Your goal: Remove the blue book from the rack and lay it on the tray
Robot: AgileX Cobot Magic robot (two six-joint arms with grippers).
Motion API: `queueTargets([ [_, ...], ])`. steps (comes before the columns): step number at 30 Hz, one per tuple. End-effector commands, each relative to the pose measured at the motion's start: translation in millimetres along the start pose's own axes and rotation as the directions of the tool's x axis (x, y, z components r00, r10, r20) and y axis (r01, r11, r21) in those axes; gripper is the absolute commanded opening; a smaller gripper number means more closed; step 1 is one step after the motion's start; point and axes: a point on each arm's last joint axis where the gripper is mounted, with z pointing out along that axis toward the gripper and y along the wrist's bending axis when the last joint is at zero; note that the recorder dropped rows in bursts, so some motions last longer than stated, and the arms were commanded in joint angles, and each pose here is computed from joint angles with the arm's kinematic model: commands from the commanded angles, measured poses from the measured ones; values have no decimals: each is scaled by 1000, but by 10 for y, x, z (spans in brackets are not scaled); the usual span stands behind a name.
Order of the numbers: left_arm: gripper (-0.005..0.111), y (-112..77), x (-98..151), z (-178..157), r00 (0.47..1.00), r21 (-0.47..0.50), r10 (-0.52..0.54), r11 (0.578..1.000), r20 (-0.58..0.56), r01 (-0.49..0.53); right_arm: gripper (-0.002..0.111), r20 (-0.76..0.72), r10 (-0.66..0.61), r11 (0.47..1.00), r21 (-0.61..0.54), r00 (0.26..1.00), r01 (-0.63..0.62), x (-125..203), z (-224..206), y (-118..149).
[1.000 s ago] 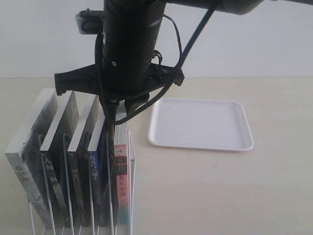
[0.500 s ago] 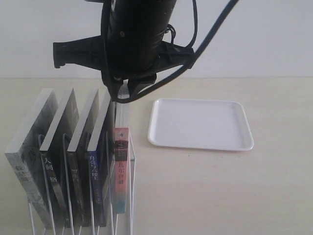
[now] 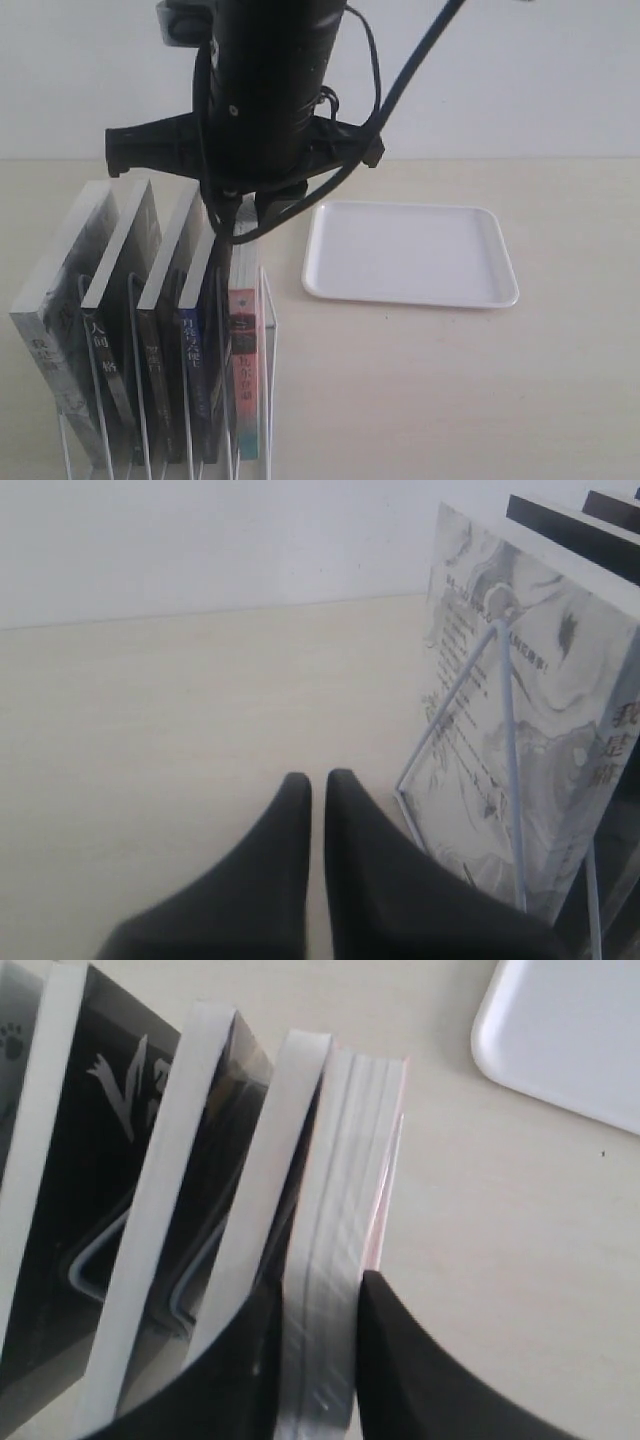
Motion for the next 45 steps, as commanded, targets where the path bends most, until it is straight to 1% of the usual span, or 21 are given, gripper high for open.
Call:
queueTargets([
  [1, 5, 2, 10, 1, 1000, -3, -7, 1000, -1, 7, 20, 42, -8, 1000, -28, 999, 10, -15, -75, 52],
  [3, 5, 2, 10, 1, 1000, -3, -7, 1000, -1, 7, 39, 46, -12, 999, -31, 999, 13, -18, -75, 54],
  [5, 5, 2, 10, 1, 1000, -3, -7, 1000, -1, 7, 49, 51, -11, 999, -34, 999, 13, -21, -84, 56],
  [6, 5, 2, 10, 1, 1000, -3, -7, 1000, -1, 7, 49, 51, -11, 999, -34, 999, 13, -21, -84, 56],
  [8, 5, 2, 10, 1, 1000, -3, -7, 1000, -1, 7, 45, 51, -11, 999, -34, 999, 13, -21, -84, 56],
  [12, 5, 2, 10, 1, 1000, -3, -7, 1000, -1, 7, 32, 79, -6, 998, -64, 997, 11, -47, -220, 80],
  [17, 5, 2, 10, 1, 1000, -3, -7, 1000, -1, 7, 31, 175, -25, 985, -166, 984, 55, -66, -672, 270],
  [21, 5, 2, 10, 1, 1000, -3, -7, 1000, -1, 7, 31, 210, -47, 976, -201, 977, 90, -43, -839, 410],
  [22, 5, 2, 10, 1, 1000, -3, -7, 1000, -1, 7, 31, 213, -47, 976, -200, 976, 91, -39, -825, 428],
  [24, 5, 2, 10, 1, 1000, -3, -7, 1000, -1, 7, 31, 188, -52, 981, -172, 981, 85, -44, -653, 480],
  [29, 5, 2, 10, 1, 1000, -3, -7, 1000, -1, 7, 31, 113, -70, 989, -126, 991, 84, -71, -103, 604],
  [33, 5, 2, 10, 1, 1000, -3, -7, 1000, -1, 7, 32, 100, -66, 987, -136, 993, 79, -82, 96, 662],
  [36, 5, 2, 10, 1, 1000, -3, -7, 1000, -1, 7, 49, 87, -70, 989, -125, 994, 81, -81, 214, 678],
  [39, 5, 2, 10, 1, 1000, -3, -7, 1000, -1, 7, 48, 84, -63, 990, -122, 994, 73, -83, 255, 684],
  [41, 5, 2, 10, 1, 1000, -3, -7, 1000, -1, 7, 45, 87, -62, 990, -124, 994, 73, -85, 255, 685],
  [43, 5, 2, 10, 1, 1000, -3, -7, 1000, -1, 7, 38, 85, -63, 990, -123, 994, 73, -82, 260, 684],
  [45, 5, 2, 10, 1, 1000, -3, -7, 1000, -1, 7, 33, 80, -64, 990, -119, 995, 73, -80, 290, 687],
])
